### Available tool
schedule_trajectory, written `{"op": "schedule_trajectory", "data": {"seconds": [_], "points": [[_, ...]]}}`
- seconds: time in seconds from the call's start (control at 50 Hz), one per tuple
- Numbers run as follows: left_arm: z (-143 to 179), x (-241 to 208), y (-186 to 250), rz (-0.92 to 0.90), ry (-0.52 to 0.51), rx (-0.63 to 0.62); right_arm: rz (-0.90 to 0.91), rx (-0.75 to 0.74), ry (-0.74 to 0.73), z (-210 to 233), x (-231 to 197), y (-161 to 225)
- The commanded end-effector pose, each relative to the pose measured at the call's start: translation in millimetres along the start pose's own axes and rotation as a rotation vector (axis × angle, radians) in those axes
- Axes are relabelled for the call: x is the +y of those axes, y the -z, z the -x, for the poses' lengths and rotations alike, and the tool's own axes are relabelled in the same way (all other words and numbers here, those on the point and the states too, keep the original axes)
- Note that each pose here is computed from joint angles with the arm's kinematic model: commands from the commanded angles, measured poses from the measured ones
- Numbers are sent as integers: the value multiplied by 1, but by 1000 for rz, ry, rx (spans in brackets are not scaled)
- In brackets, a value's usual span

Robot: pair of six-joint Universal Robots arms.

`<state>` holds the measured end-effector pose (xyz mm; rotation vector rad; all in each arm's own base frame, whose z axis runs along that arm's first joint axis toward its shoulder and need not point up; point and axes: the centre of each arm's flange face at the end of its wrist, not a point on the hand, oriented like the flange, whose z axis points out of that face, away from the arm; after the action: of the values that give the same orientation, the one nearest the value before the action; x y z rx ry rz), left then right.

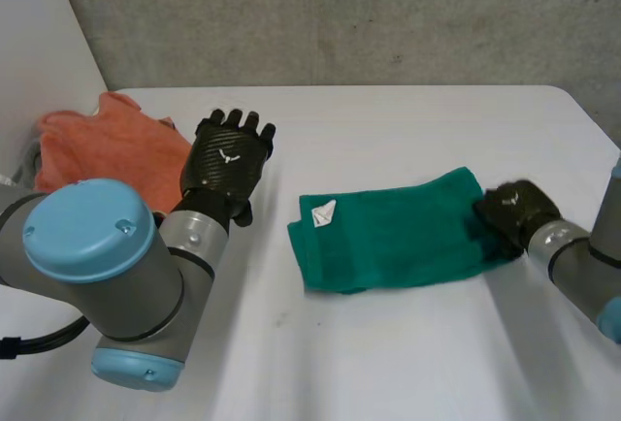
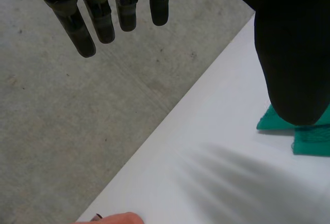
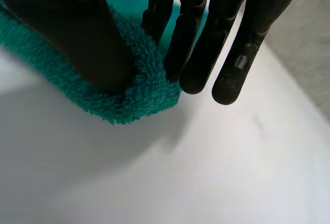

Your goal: Fold the laundry.

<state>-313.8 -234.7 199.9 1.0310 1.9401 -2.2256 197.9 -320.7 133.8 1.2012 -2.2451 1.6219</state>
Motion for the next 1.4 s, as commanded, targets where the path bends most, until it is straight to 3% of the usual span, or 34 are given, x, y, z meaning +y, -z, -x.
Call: {"op": "schedule_trajectory", "data": {"seconds": [0.02, 0.12, 0.26, 0.32, 0.4, 0.48, 0.58, 0.72, 0.9, 1.16, 1.3, 1.4], "points": [[13, -12, 2, -27, 4, -34, -249, -26, 119, 39, -87, 21], [24, -13, 2, -26, 7, -65, -412, -171, 208, 106, -125, 46], [32, -13, 2, -24, 7, -88, -497, -363, 363, 181, -123, 68], [34, -14, 0, -28, 8, -94, -502, -362, 334, 180, -126, 68], [35, -20, -3, -49, 14, -100, -462, -334, 155, 161, -132, 60], [34, -33, -8, -91, 63, -97, -374, -199, -238, 79, -131, 42], [10, -48, -13, -108, 218, -11, -290, -161, -490, 35, -122, 38], [-43, -26, -18, 81, 308, 166, -127, -235, -517, 46, -100, 20], [-70, 19, -19, 268, 284, 231, -42, -271, -497, 63, -79, -12], [-70, 41, -18, 347, 171, 259, -9, -295, -275, 78, -68, -15], [-57, 16, -22, 259, 149, 256, -67, -245, -302, 64, -76, -5], [-23, -32, -26, 104, 195, 281, -152, -144, -403, 52, -81, 16]]}}
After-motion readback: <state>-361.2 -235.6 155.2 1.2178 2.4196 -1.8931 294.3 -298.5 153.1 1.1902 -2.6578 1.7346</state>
